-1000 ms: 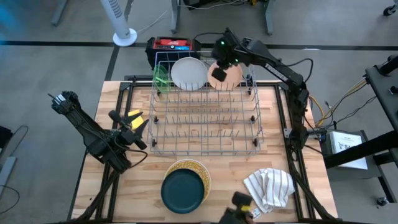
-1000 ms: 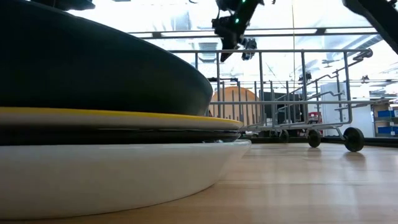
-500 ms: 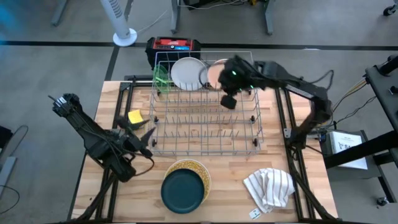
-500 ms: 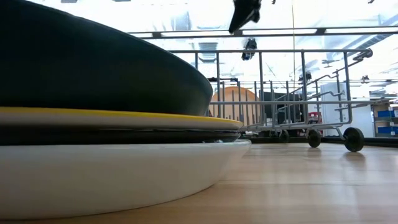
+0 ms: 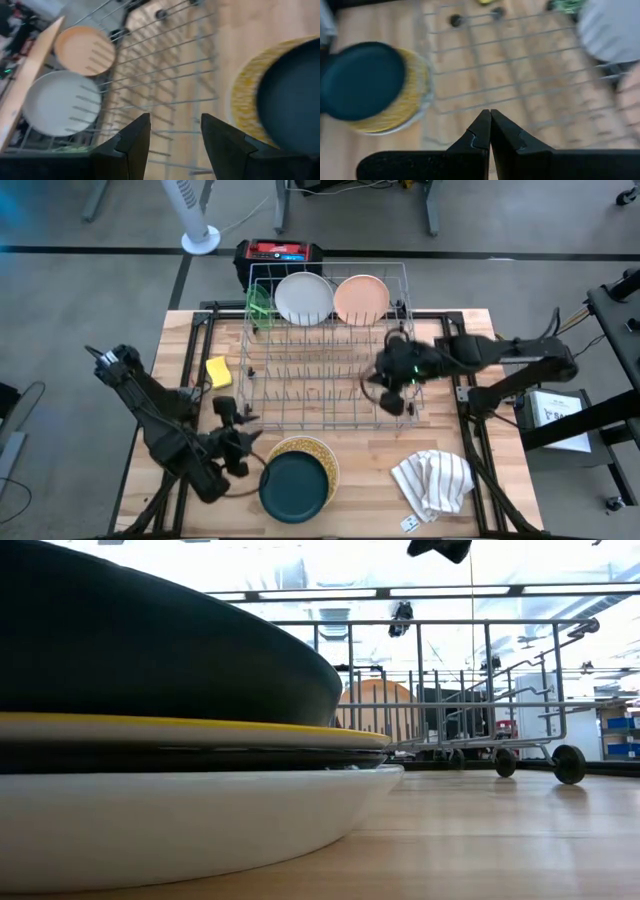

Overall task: Sort dishes
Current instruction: Put the black plate into the dish rack

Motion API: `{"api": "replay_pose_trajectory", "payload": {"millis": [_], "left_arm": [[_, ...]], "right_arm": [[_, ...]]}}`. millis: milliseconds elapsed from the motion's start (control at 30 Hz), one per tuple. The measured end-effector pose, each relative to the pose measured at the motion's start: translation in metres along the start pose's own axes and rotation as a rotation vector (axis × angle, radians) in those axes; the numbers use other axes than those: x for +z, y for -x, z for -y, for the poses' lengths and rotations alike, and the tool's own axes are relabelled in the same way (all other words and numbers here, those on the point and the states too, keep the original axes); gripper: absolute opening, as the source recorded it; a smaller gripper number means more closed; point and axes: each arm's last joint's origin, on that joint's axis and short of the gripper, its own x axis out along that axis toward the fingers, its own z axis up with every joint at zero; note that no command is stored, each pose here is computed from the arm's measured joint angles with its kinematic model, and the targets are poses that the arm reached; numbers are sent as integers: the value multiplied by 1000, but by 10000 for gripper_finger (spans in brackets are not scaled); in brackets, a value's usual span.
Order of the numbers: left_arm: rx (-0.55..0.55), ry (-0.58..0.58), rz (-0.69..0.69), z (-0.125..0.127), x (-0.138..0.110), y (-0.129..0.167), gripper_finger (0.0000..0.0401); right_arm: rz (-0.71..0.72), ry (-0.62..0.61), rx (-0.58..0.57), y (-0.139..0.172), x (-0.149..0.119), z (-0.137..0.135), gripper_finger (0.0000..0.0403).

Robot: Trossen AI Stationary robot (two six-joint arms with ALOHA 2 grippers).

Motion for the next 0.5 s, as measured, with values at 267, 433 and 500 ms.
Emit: {"api": "replay_pose_trajectory", "payload": {"millis": [267, 433, 500], "left_arm": [[-118, 28, 19, 33, -3, 28, 166], [-154, 74, 30, 54, -16, 40, 166], [-162, 95, 30, 63, -20, 44, 166]], "right_arm": [[52, -34, 23, -9, -27, -54, 0], [24, -78, 62, -17, -39, -84, 0], [19, -95, 68, -24, -43, -97, 0]]}}
